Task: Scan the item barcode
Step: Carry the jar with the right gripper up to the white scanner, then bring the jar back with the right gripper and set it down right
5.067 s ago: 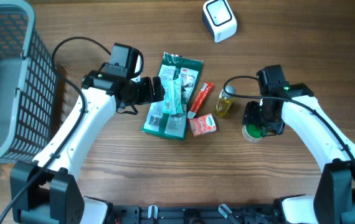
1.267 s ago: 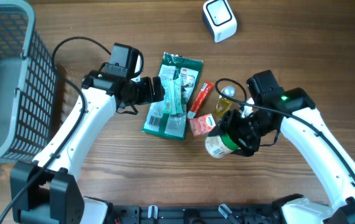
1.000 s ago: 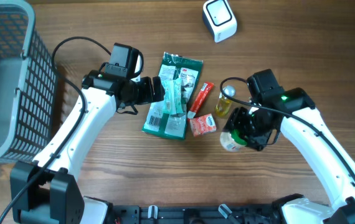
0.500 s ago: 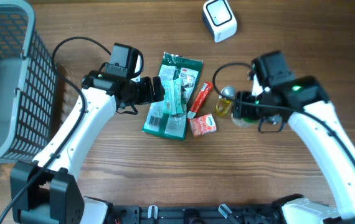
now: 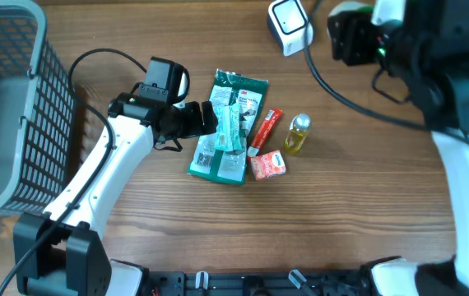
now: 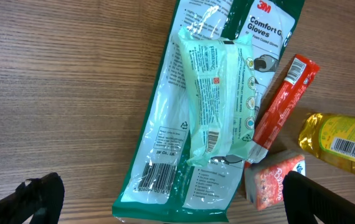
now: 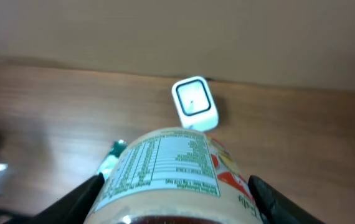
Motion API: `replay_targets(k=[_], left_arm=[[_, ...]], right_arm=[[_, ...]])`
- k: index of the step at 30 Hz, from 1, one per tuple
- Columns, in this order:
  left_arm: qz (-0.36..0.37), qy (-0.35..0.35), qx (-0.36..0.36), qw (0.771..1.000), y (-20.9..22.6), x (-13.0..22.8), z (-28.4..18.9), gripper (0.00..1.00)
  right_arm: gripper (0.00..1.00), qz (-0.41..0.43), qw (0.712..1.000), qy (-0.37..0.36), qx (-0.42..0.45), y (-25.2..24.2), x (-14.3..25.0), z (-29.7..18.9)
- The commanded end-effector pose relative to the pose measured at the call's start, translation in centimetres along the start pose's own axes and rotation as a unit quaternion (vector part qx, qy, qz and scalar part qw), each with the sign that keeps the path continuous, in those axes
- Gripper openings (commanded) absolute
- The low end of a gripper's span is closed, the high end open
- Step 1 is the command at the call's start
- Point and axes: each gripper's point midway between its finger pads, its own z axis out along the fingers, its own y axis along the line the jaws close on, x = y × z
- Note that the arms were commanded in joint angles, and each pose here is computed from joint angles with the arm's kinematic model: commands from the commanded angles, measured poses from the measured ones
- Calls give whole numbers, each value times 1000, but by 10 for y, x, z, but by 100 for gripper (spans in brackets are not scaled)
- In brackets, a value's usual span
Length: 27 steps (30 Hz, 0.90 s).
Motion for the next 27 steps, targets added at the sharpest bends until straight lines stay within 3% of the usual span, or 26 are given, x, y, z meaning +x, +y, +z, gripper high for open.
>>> replay_targets(k=[1, 10, 12, 14, 20, 23, 27], left_arm=[[4, 0, 4, 1000, -1, -2, 0, 100], [3, 0, 4, 1000, -1, -2, 0, 100], [4, 0, 4, 1000, -1, -1, 0, 100], [3, 0, 4, 1000, -1, -1, 0, 100], [4, 0, 4, 1000, -1, -1, 0, 100], [4, 0, 4, 1000, -1, -1, 0, 100], [3, 0, 4, 1000, -1, -2, 0, 100]], right_arm=[[11, -53, 998, 17, 18, -8, 1, 63], [14, -49, 998, -9, 47, -25, 9, 216], [4, -47, 997, -30, 44, -25, 11, 247], [4, -43, 997, -53, 38, -23, 10, 271], [4, -27, 993, -117, 10, -17, 4, 311], [4, 25, 991, -134, 5, -29, 7, 326], [4, 25, 989, -138, -43, -27, 18, 345]])
